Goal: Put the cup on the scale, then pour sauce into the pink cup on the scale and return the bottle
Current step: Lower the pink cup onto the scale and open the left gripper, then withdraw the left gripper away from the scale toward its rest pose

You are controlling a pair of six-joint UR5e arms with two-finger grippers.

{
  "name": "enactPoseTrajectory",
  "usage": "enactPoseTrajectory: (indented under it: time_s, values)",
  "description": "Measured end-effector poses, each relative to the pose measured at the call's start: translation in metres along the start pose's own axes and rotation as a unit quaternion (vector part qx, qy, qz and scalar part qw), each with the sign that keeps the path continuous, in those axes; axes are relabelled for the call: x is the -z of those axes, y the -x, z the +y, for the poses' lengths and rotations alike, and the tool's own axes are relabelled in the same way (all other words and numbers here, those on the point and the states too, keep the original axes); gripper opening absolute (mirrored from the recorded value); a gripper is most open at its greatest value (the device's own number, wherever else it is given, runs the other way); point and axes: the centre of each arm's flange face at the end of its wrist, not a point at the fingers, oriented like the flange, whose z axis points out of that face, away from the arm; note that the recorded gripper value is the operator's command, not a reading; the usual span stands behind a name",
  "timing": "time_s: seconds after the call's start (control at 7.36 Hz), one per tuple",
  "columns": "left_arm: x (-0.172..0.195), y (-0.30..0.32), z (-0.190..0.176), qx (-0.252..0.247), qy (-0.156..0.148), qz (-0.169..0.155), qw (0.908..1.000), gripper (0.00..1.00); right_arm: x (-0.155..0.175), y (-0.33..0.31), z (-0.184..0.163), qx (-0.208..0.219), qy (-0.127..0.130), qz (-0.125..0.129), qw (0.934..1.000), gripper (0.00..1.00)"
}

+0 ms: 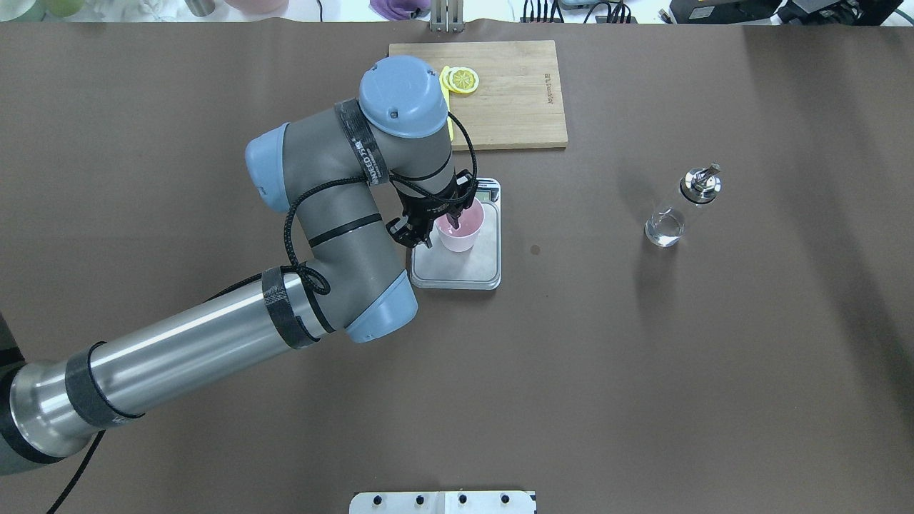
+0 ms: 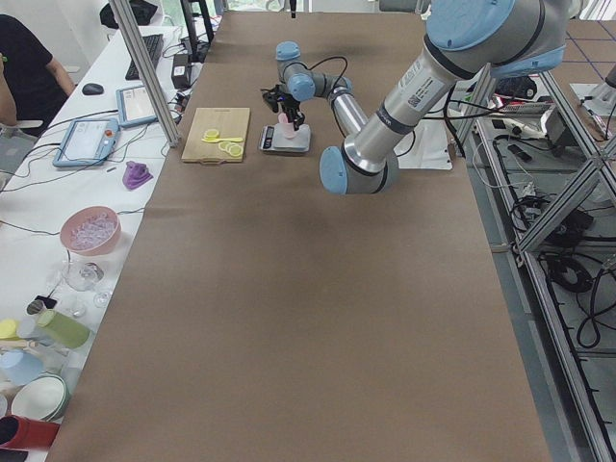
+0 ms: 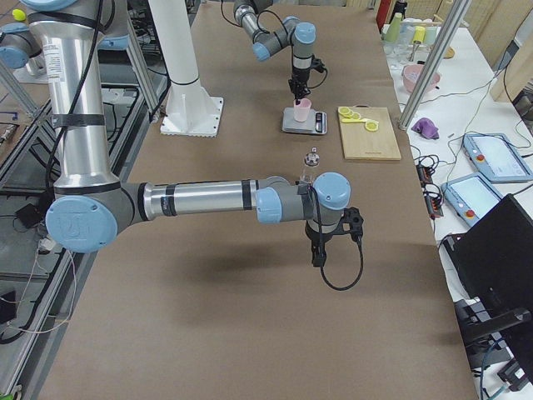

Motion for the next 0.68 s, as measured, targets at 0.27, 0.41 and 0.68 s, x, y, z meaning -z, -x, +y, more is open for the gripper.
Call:
enactPoseTrajectory:
  time_s: [0.27, 0.41, 0.68]
  values:
    - [0.006, 0.001, 0.000, -0.002, -0.001, 0.005, 1.0000, 0.98, 0.001, 0.001, 0.002, -0.002, 0.000, -0.005, 1.0000, 1.00]
    - [0.017, 0.005, -0.004, -0.004, -0.003, 0.013, 0.9999, 0.98, 0.001, 0.002, 0.002, -0.003, -0.001, -0.006, 1.0000, 1.00]
    - [0.057, 0.027, -0.026, -0.030, -0.015, 0.035, 0.9988, 0.98, 0.006, 0.007, 0.001, 0.001, -0.005, -0.009, 0.9999, 1.00]
